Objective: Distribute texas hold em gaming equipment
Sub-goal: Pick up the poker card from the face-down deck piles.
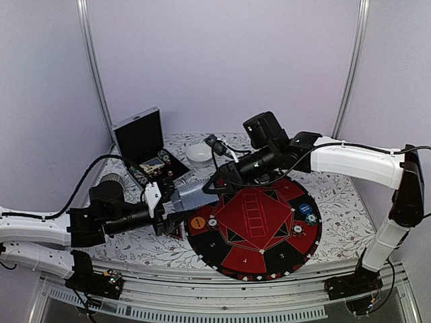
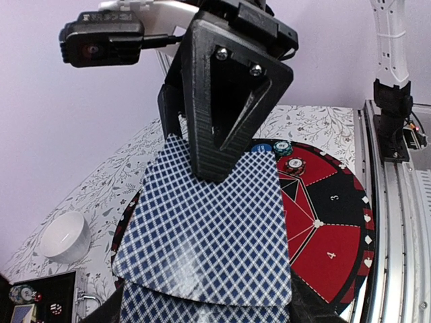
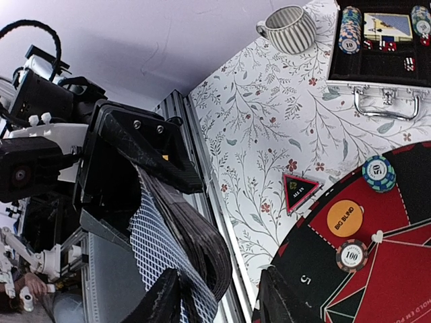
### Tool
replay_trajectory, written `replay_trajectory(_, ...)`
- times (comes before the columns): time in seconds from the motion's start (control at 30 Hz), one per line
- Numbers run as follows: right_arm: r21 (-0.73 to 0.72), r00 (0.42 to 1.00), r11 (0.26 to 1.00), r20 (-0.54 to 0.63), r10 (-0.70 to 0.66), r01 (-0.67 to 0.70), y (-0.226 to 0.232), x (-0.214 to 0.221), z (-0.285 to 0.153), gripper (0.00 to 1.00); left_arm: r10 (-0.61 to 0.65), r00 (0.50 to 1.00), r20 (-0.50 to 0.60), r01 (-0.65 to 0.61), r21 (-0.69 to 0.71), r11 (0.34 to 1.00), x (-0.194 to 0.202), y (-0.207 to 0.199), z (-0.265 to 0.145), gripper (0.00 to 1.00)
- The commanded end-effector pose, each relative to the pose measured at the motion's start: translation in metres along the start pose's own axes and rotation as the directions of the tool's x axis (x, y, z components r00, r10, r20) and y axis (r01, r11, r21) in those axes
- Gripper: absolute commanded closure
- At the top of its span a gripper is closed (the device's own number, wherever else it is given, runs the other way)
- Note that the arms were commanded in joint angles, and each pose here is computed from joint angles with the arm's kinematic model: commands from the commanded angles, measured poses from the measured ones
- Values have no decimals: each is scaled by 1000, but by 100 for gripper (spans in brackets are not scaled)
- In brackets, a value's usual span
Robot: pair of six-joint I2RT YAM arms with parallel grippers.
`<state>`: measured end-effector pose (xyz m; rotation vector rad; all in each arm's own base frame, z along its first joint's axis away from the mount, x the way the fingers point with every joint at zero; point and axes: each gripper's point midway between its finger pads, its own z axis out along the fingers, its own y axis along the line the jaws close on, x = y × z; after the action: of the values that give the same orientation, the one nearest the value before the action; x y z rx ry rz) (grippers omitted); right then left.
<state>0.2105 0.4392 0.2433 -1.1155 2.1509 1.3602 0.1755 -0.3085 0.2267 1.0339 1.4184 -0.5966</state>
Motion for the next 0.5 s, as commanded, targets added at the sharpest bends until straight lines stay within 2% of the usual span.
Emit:
replay_trajectory(0.0,17,998,999,45,-32,32,10,-13,-18,63,-16,1000,27,17,-28,999,-5,8,-2,44)
replay_trajectory(0.27,23,999,1000,37,-22,21,7,-11,-19,87,-20,1000,23,21,-29,999,-4,8,-2,43)
replay_trajectory(0.47,42,999,999,43,-14,12,4,-12,-27,96,-26,1000,7,26,-40,999,2,11,-2,44)
